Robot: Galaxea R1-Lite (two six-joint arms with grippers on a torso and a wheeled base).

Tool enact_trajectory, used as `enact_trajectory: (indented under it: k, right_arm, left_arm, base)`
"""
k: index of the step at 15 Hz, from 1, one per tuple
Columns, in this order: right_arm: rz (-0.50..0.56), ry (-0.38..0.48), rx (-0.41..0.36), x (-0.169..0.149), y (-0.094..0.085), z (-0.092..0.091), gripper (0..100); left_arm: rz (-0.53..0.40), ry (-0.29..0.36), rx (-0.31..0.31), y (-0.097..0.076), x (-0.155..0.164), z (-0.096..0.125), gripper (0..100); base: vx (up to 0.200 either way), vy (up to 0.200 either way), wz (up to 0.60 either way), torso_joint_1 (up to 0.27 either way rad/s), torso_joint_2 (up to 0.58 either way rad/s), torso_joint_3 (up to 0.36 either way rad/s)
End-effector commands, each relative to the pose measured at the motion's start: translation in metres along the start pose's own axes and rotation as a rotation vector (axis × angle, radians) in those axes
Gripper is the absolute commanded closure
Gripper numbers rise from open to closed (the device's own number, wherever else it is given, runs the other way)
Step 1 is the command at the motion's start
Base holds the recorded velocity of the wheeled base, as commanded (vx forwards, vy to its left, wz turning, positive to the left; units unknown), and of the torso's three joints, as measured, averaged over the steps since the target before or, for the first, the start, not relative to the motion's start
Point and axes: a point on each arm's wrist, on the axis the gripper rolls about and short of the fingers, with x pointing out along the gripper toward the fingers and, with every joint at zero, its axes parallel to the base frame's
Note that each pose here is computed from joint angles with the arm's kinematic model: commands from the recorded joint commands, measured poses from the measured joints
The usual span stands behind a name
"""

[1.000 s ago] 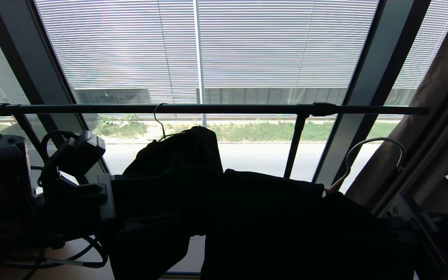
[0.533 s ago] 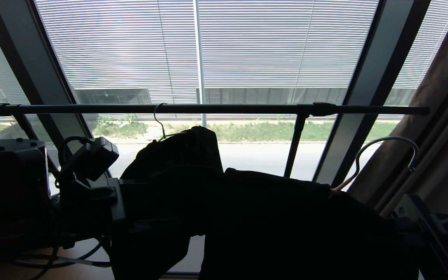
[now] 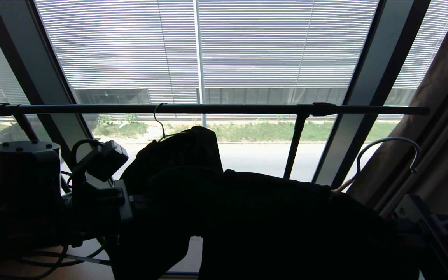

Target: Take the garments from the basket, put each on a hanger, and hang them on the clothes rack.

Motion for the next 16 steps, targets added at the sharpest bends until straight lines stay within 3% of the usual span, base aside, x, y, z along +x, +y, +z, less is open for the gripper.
enact_trajectory:
  k: [1, 9, 16]
  right_arm:
    - [0.000, 0.002, 0.004, 0.000, -0.001, -0.001, 100]
    - [-0.062, 0.004, 0.023, -0.006, -0.017, -0.003, 100]
    - [-0.097, -0.008, 0.008, -0.016, -0.023, 0.001, 100]
  left_arm:
    - [0.003, -0.001, -0.001, 0.001, 0.000, 0.000, 100]
    - [0.123, -0.113, 0.044, 0.015, -0.025, 0.013, 100]
    - [0.215, -0.141, 0.047, 0.029, -0.041, 0.017, 100]
  base:
    - [0.000, 0.000, 0.00, 0.000, 0.00, 0.000]
    - [0.000, 0.000, 0.00, 0.000, 0.00, 0.000]
    - [0.000, 0.000, 0.00, 0.000, 0.00, 0.000]
